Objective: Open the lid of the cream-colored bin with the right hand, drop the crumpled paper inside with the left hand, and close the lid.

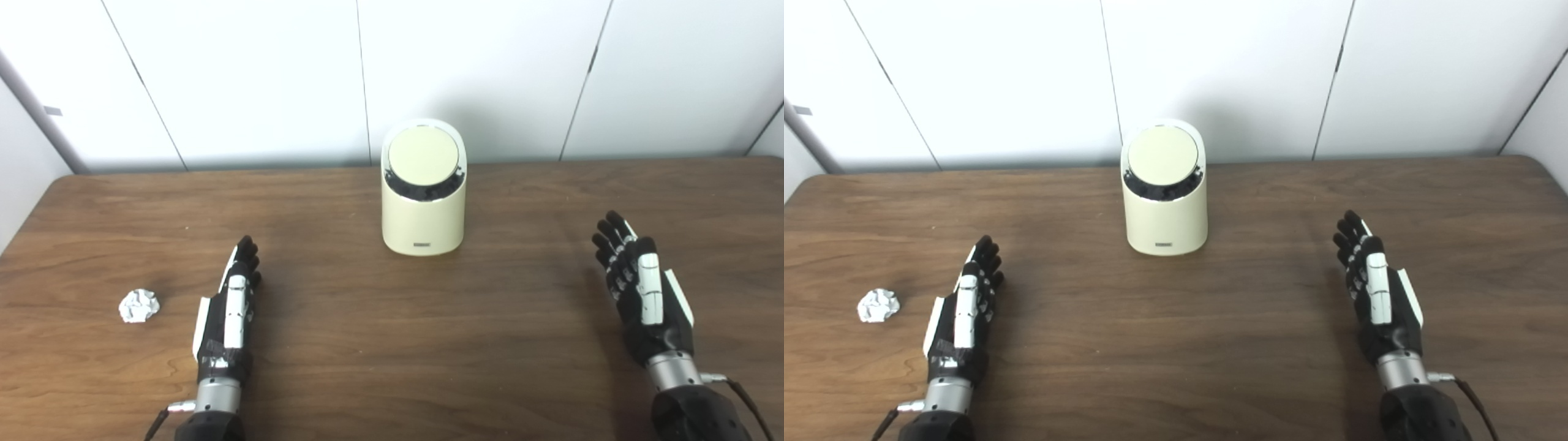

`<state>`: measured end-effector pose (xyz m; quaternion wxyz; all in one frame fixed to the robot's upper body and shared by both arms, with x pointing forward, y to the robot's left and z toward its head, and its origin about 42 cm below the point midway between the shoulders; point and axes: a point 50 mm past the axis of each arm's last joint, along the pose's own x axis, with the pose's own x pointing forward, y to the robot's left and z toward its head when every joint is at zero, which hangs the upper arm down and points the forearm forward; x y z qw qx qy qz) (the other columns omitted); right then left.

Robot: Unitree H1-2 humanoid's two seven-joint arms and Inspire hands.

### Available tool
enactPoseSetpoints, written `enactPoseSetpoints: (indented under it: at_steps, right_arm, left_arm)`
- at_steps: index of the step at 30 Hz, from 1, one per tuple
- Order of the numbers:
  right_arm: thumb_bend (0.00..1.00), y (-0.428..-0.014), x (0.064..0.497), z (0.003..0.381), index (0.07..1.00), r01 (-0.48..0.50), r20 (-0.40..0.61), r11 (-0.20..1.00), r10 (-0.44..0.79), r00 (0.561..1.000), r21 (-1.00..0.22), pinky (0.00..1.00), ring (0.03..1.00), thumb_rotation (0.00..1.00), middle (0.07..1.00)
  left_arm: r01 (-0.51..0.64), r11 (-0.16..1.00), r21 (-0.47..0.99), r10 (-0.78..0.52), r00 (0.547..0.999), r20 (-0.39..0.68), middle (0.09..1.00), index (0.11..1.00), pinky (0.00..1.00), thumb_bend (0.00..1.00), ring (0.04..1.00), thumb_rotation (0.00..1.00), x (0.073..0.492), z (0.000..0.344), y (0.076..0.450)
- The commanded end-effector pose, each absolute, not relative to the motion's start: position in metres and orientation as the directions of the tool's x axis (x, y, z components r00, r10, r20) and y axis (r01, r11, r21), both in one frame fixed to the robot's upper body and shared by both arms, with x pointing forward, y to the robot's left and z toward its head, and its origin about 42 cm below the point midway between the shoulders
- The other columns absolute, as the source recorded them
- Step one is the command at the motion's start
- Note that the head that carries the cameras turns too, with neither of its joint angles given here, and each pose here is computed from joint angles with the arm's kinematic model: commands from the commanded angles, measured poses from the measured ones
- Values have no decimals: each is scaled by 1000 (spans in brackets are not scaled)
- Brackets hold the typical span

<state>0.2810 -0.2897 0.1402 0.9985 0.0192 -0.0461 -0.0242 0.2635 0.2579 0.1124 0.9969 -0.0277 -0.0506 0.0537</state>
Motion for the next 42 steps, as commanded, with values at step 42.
enactPoseSetpoints:
  at_steps: [42]
  right_arm:
    - [613, -276, 321, 198, 932, -23, 243, 1000, 24, 970, -6, 996, 975, 983, 968]
  left_arm:
    - [-115, 993, -36, 119, 985, 125, 972, 980, 1000, 400, 999, 956, 252, 116, 253]
